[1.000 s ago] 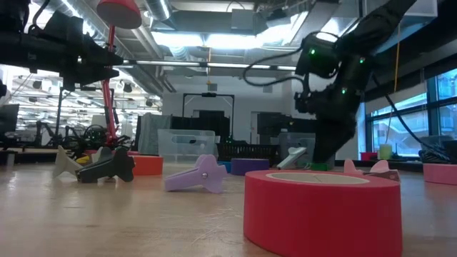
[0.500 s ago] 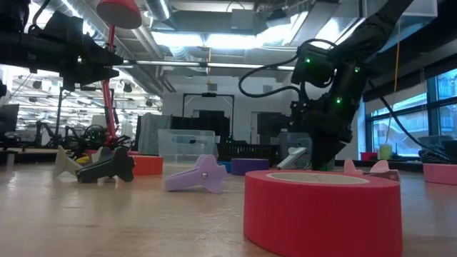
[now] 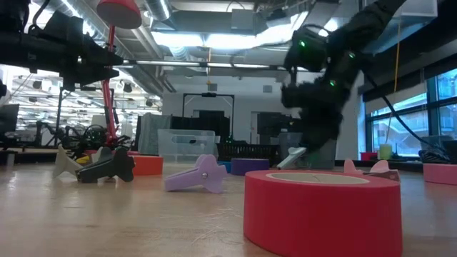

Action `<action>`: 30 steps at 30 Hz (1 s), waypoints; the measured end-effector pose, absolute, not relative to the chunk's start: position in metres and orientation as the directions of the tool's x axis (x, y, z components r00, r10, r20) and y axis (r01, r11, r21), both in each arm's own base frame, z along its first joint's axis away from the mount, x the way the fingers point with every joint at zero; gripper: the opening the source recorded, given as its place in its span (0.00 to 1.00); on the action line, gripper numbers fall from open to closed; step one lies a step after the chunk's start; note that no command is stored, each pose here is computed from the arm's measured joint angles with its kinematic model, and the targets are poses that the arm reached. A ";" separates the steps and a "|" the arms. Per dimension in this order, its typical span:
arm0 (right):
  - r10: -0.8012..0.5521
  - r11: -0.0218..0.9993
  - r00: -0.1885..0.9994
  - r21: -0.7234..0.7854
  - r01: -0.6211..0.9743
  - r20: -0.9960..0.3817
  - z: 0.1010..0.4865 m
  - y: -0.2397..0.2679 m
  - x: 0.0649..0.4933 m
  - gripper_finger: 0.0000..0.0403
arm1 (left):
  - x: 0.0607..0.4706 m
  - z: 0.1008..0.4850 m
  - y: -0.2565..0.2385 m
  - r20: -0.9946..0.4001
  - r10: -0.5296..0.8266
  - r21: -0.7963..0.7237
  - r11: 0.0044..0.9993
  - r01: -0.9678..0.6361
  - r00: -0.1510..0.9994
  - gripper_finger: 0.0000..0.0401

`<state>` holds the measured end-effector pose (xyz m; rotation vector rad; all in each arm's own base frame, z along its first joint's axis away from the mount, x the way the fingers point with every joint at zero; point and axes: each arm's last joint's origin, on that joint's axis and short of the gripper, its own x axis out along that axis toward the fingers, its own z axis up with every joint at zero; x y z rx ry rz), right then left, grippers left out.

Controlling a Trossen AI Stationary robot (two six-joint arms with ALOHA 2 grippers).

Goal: Pick and place Stapler, Stapler remover, tape
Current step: Put the green stapler into the left black bin

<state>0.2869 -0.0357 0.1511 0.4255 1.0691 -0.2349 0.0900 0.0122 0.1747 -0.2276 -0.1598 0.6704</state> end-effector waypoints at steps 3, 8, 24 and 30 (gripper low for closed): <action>0.011 0.928 0.527 0.206 0.312 -0.850 0.170 -0.036 0.301 0.14 | 0.090 0.175 0.013 0.071 0.643 -0.253 0.751 -0.610 0.762 0.59; -0.015 0.960 0.608 0.158 0.230 -0.794 0.202 -0.047 0.320 0.14 | 0.090 0.175 0.013 0.071 0.648 -0.255 0.747 -0.614 0.759 0.59; -0.185 0.946 0.548 0.003 0.323 -0.816 0.251 -0.167 0.351 0.14 | 0.090 0.175 0.013 0.071 0.646 -0.258 0.748 -0.612 0.760 0.59; -0.168 0.941 0.445 -0.008 0.340 -0.879 0.227 -0.211 0.365 0.14 | 0.090 0.175 0.013 0.072 0.645 -0.258 0.748 -0.611 0.760 0.59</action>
